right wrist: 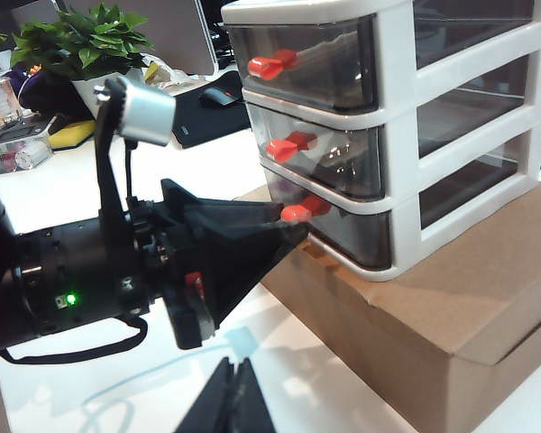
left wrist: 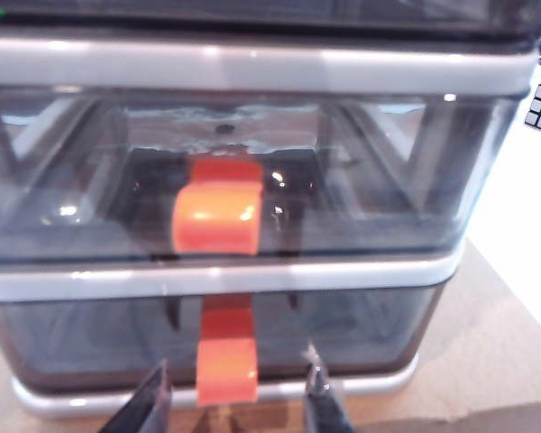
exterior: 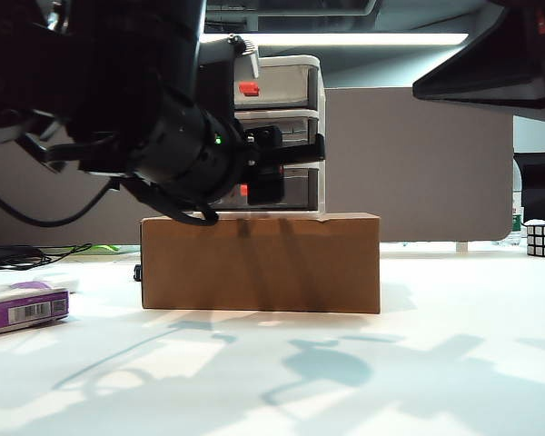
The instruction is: Open the third layer of the drawer on the table, pick up a pack of napkins on the table and put it in, and finally close the drawer.
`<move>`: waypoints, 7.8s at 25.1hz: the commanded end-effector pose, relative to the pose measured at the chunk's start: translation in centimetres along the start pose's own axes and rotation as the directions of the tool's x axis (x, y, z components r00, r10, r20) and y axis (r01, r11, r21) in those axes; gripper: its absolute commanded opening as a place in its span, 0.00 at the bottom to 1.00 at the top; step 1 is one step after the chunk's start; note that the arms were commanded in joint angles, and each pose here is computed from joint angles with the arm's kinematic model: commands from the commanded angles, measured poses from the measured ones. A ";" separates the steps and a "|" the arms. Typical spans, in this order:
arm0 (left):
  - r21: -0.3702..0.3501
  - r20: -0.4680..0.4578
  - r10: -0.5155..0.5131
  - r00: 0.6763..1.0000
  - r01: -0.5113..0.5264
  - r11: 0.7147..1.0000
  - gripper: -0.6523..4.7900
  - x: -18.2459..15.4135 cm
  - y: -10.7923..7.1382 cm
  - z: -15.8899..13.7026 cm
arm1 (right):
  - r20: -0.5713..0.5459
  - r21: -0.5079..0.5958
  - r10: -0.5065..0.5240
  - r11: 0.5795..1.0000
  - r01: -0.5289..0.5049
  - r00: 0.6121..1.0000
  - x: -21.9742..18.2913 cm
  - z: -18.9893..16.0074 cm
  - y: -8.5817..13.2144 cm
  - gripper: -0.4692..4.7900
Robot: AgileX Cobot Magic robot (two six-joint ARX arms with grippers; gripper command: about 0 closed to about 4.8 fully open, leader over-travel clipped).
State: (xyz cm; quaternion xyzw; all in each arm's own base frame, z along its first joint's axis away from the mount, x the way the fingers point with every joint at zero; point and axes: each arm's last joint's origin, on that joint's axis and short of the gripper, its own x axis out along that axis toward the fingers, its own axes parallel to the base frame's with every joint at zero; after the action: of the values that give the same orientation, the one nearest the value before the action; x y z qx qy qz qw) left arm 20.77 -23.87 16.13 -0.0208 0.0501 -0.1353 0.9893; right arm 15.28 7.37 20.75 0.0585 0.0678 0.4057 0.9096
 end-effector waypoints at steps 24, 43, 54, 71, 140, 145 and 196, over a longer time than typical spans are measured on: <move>0.010 0.048 0.045 0.998 -0.046 0.999 0.45 1.7 -0.1 0.2 | 0.007 -0.005 0.002 1.000 -0.002 1.000 0.0 0.2 0.0 0.08; 0.012 0.044 0.048 0.998 -0.049 0.999 0.27 1.8 0.0 0.1 | 0.008 -0.006 0.002 1.000 -0.002 1.000 0.0 0.2 0.0 0.08; 0.020 0.023 0.056 0.998 -0.057 0.998 0.11 1.9 0.3 -0.1 | 0.090 -0.044 -0.009 0.999 0.013 0.996 1.7 2.0 -0.6 0.08; 0.025 0.016 0.056 0.998 -0.056 0.998 0.11 1.9 0.2 -0.2 | -0.020 0.000 0.192 0.981 -0.192 0.981 13.3 5.7 -4.5 0.08; -0.078 -0.009 0.008 1.000 -0.009 0.997 0.41 -1.2 -0.8 -0.3 | -0.027 0.012 0.080 0.997 -0.080 0.996 14.8 5.9 -5.5 0.08; -0.078 -0.004 0.040 0.999 -0.040 0.996 0.41 -1.1 -0.7 -0.2 | -0.027 0.013 0.081 0.997 -0.081 0.996 14.8 5.9 -5.5 0.08; -0.045 -0.119 0.009 0.993 -0.015 0.999 0.11 -5.2 -3.9 -0.9 | -0.028 0.014 0.048 0.999 -0.048 0.998 14.8 5.8 -5.6 0.08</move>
State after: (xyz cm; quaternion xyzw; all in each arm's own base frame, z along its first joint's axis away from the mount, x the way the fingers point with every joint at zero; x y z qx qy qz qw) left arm 15.01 -26.41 16.28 -0.0337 0.0922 -0.1304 0.9866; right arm 30.08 14.50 24.14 0.0614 0.0916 0.4391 0.8916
